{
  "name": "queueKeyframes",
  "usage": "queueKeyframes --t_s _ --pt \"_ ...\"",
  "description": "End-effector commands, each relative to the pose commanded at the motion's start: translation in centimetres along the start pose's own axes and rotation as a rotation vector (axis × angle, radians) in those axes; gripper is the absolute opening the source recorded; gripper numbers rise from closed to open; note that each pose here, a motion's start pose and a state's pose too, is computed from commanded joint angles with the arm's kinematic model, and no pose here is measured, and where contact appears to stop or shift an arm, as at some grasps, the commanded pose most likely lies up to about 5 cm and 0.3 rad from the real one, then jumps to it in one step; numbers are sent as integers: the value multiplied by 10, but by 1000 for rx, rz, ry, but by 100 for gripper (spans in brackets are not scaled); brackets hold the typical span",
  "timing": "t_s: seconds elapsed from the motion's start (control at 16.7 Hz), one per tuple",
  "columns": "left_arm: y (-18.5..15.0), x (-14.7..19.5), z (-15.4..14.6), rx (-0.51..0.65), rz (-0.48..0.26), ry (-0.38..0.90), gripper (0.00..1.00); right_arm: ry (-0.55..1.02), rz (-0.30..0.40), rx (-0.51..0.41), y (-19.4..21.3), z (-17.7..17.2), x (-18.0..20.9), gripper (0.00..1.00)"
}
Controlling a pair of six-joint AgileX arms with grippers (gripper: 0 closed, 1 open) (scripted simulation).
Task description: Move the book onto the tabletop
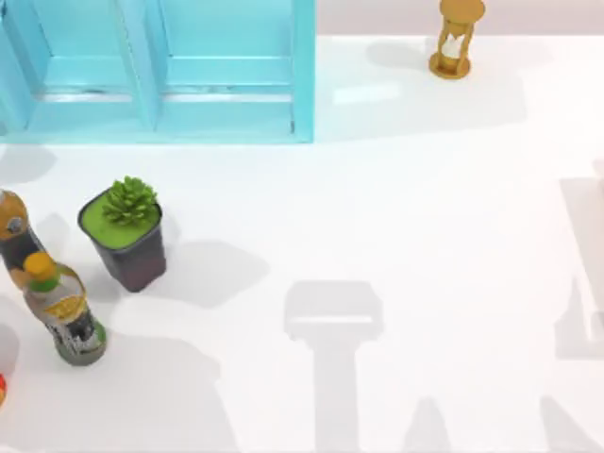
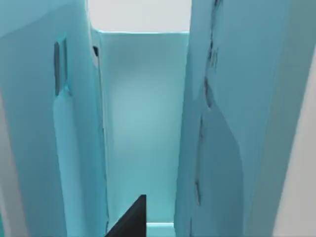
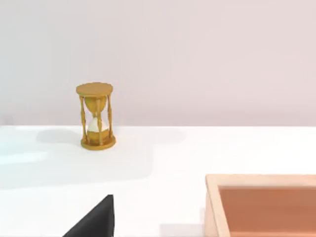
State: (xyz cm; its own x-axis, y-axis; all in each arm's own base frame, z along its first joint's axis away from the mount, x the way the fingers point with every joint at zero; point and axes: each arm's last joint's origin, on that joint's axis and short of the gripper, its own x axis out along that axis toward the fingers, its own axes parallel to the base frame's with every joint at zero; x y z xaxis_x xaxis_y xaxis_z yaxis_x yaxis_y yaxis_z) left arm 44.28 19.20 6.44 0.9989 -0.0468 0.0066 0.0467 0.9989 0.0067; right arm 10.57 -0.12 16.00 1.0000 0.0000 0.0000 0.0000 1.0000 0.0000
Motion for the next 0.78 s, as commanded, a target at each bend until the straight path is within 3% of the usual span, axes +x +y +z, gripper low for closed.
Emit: queueKeyframes --t_s 0.42,0.78 --pt "-2 13 1 -1 0 2 100 0 0 0 0 0 0 100" --pt "-2 13 1 -1 0 2 55 0 0 0 0 0 0 100"
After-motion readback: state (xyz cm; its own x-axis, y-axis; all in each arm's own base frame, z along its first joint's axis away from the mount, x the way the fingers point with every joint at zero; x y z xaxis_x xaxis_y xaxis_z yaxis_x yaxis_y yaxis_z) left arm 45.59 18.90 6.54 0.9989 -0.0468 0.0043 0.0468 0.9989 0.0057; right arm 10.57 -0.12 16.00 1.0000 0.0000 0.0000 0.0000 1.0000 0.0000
